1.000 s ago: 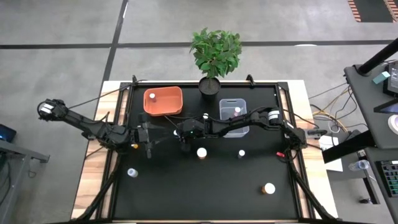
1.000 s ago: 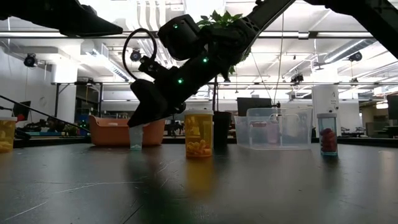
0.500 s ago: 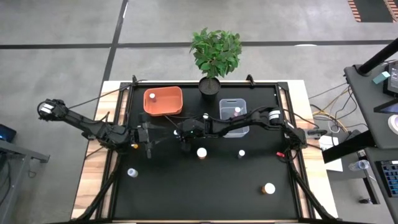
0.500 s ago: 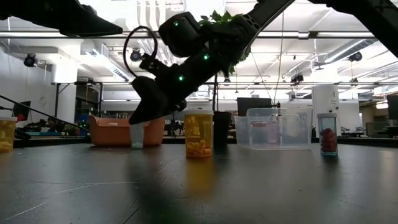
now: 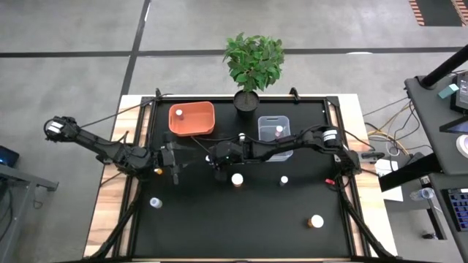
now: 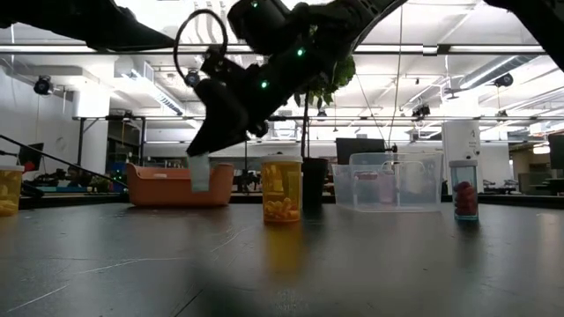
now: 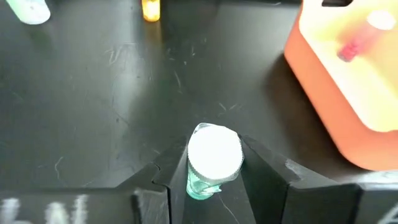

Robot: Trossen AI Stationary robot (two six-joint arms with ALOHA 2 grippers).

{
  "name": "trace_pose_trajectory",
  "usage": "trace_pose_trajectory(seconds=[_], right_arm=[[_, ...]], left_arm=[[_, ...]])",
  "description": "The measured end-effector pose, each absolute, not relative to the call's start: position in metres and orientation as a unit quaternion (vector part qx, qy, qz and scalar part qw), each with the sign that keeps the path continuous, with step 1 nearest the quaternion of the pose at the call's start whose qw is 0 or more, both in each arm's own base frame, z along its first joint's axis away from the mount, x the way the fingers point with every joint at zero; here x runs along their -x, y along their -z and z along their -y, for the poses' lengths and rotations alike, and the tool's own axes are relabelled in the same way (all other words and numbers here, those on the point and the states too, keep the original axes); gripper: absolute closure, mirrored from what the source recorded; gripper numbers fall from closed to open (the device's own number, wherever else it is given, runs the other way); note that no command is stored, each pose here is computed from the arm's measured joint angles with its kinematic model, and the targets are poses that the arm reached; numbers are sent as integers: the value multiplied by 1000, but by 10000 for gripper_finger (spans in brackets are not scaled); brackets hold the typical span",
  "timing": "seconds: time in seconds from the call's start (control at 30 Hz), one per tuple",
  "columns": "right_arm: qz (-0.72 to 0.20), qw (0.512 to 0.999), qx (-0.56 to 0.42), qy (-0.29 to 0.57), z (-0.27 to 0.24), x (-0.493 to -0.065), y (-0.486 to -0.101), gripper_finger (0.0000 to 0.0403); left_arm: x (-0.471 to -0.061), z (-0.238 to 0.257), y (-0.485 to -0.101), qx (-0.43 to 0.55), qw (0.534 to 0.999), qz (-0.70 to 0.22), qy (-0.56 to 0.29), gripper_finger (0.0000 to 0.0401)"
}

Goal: Pick and place medicine bottles into bin by pill shape (circle, oval)
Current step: Put the blue capsule pill bottle into the transparent bin

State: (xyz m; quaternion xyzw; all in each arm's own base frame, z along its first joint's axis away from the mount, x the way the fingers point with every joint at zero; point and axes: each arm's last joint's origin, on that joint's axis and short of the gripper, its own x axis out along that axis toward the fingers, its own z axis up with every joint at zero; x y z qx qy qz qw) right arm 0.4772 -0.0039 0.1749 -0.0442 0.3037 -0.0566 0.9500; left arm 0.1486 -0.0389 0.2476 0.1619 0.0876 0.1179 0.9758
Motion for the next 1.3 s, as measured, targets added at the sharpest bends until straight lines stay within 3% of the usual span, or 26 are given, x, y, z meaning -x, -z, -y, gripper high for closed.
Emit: trace_pose_trajectory(seconds=[0.43,0.63,0.77,1.07,1.3], right_arm=[[-364,913,73,168,-4,-436,-221,281],[-370,901,56,221,2,-395,-229,277],[-351,886,37,301,10,-359,-232,281],[-293,842,-61,449,40,-286,-220,279],[-264,847,-119,446,53,-269,-194,281]], left_arm=[[-149,39,-249,-159,976,-81,-122,223],[-149,39,-249,-158,976,-81,-124,223],[-149,39,-249,-158,976,-81,-124,223],[-149,39,-250,-157,977,-79,-124,223],[-149,39,-250,-156,977,-78,-124,223]])
